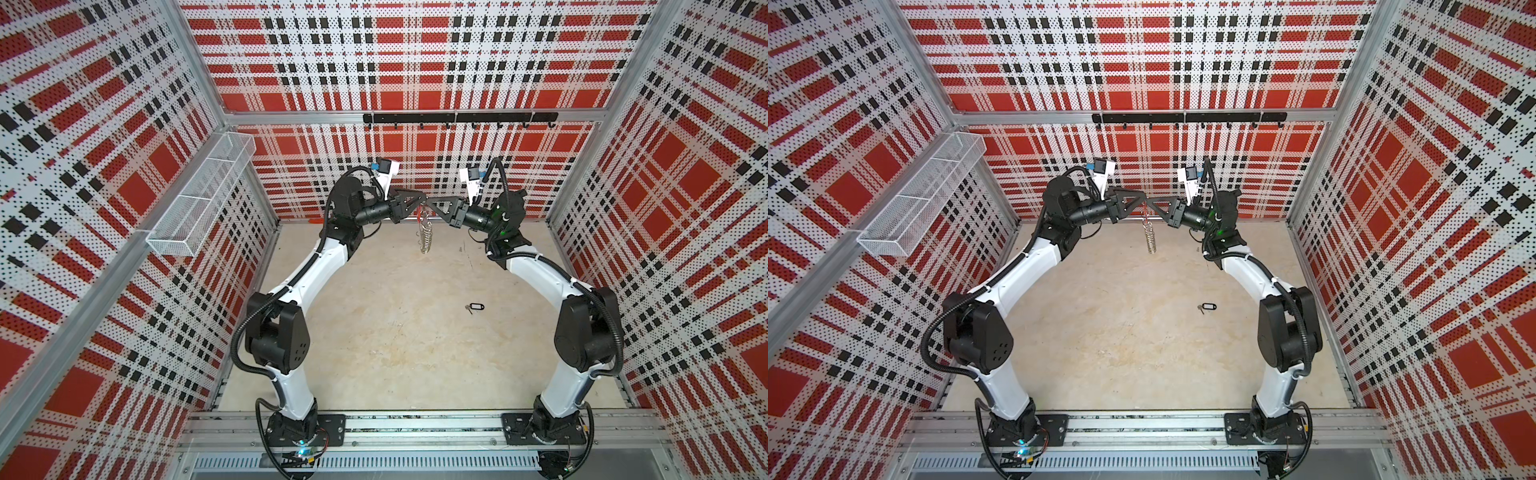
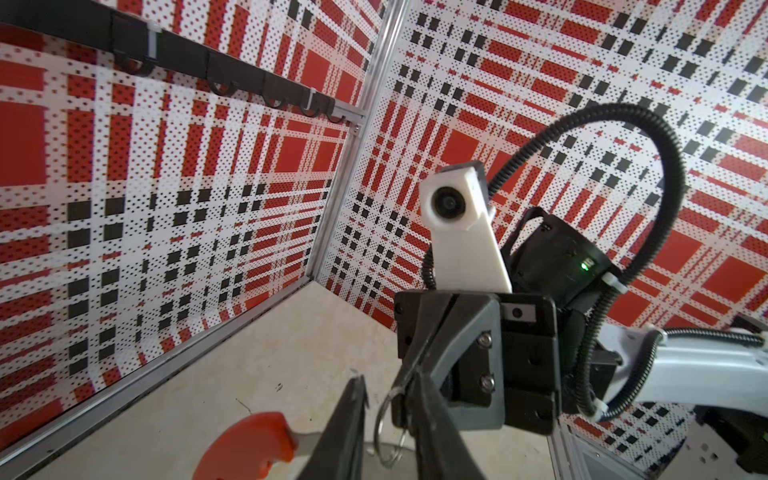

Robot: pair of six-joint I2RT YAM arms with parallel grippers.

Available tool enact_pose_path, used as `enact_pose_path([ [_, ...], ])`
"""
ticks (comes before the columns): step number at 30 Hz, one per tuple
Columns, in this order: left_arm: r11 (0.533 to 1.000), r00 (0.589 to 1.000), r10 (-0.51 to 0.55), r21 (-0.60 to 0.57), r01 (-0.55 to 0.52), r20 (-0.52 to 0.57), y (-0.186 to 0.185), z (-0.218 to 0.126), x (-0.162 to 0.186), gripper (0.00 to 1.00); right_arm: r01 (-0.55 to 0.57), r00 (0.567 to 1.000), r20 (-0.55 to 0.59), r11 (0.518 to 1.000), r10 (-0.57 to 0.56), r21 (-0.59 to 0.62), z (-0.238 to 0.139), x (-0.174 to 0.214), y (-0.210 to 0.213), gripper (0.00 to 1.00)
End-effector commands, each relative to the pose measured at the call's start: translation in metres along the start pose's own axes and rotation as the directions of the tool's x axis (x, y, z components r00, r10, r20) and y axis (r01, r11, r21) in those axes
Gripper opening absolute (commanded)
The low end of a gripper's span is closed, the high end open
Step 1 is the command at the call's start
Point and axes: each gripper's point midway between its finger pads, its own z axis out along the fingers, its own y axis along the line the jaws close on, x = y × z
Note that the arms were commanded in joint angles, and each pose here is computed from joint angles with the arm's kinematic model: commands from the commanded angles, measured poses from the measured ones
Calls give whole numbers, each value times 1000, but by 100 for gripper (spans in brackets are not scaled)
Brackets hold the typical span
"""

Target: Put the keys on the keyring

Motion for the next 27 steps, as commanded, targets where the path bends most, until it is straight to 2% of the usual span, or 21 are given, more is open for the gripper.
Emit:
enact_pose_path([
  [1, 993, 986, 62, -108, -45, 152, -6, -21, -40, 26, 99, 983, 151, 994, -103, 36, -8, -35, 20, 0],
  [7, 969, 961, 64, -245, 4, 268, 8, -54, -48, 26, 100, 963, 252, 995, -93, -18, -15, -45, 31, 0],
  [11, 986, 957, 52, -166, -4, 287, -9, -51, -34, 26, 76, 949, 313, 993, -44, -92, -19, -52, 39, 0],
  [17, 994, 968, 87, -91, -67, 236, -26, -28, -15, 25, 70, 942, 335, 984, -12, -161, -16, -55, 48, 0],
  [27, 993, 945, 108, 19, -120, 308, -49, -35, -31, 25, 47, 944, 328, 967, 39, -250, -10, -52, 56, 0],
])
